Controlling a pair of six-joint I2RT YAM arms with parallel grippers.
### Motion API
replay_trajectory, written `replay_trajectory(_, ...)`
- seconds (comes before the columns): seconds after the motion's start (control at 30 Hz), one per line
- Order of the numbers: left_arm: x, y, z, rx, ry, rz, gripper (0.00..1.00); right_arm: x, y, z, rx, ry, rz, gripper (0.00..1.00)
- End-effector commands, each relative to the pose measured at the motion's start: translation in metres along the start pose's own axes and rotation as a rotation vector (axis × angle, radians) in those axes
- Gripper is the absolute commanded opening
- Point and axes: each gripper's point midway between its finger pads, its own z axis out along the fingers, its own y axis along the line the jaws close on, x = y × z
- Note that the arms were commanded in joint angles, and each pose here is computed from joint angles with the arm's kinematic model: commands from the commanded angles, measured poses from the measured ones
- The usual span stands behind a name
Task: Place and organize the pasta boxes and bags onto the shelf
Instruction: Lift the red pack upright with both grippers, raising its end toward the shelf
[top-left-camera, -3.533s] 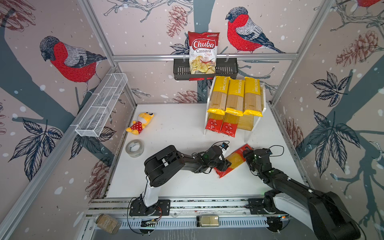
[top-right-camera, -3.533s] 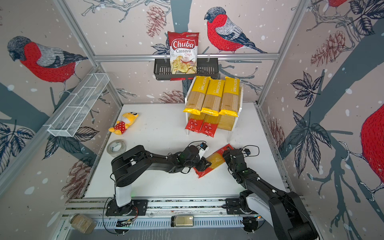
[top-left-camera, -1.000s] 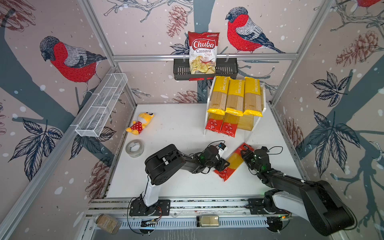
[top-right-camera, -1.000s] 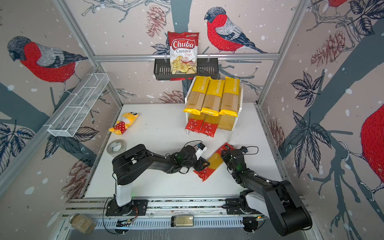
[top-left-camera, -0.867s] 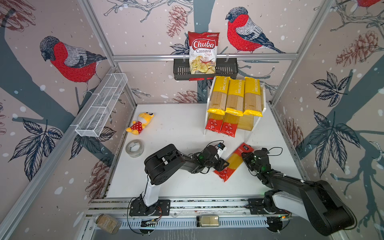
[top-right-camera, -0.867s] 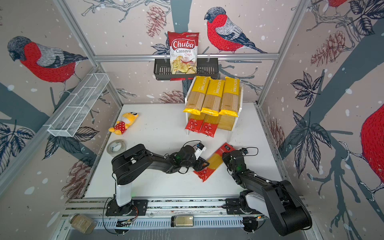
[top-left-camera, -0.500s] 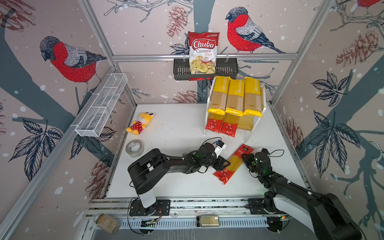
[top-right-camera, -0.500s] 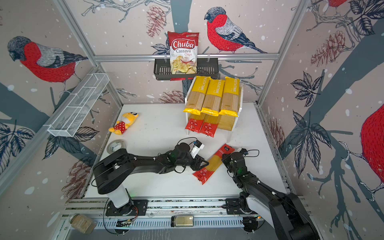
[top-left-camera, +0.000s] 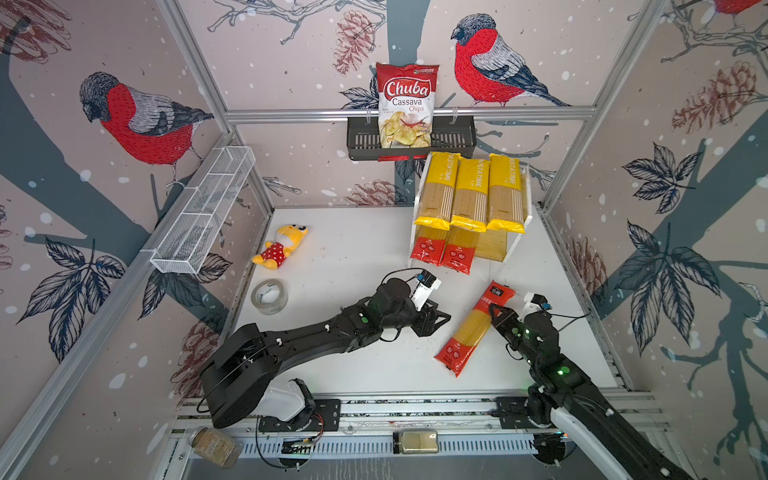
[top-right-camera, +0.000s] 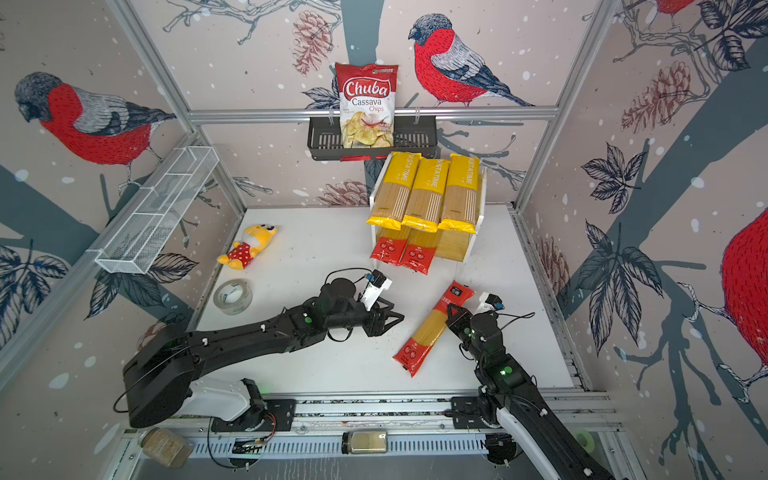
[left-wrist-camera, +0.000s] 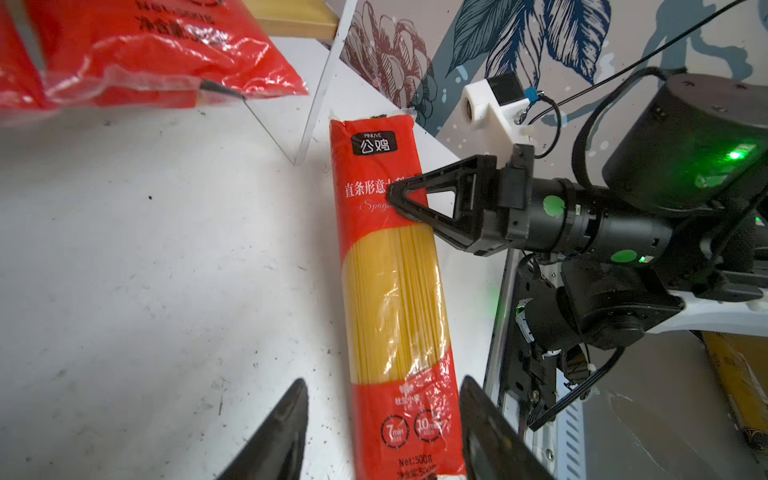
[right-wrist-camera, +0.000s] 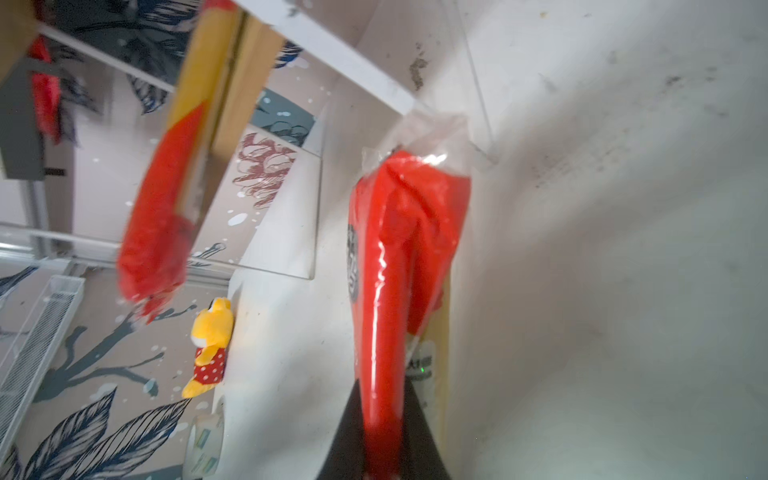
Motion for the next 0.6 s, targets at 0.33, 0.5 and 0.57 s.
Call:
replay_trajectory(0.33,-0.025,-0.015,-0.006,0.139,-0.106,-0.006,0.73,-0.042,0.112,-0.050,-0.359,-0.156,-0.230,0.04)
replay_trajectory(0.5,-0.035,-0.025,-0.017,0.204,-0.172,0.020,0.81,-0.053,0.150,-0.069,-0.499,-0.189,-0.270,0.04)
replay_trajectory(0.57,-0.036,-0.029,-0.016,0.245,-0.175,0.002,0.81,-0.054,0.162,-0.072,-0.545,-0.182,-0.266,0.03)
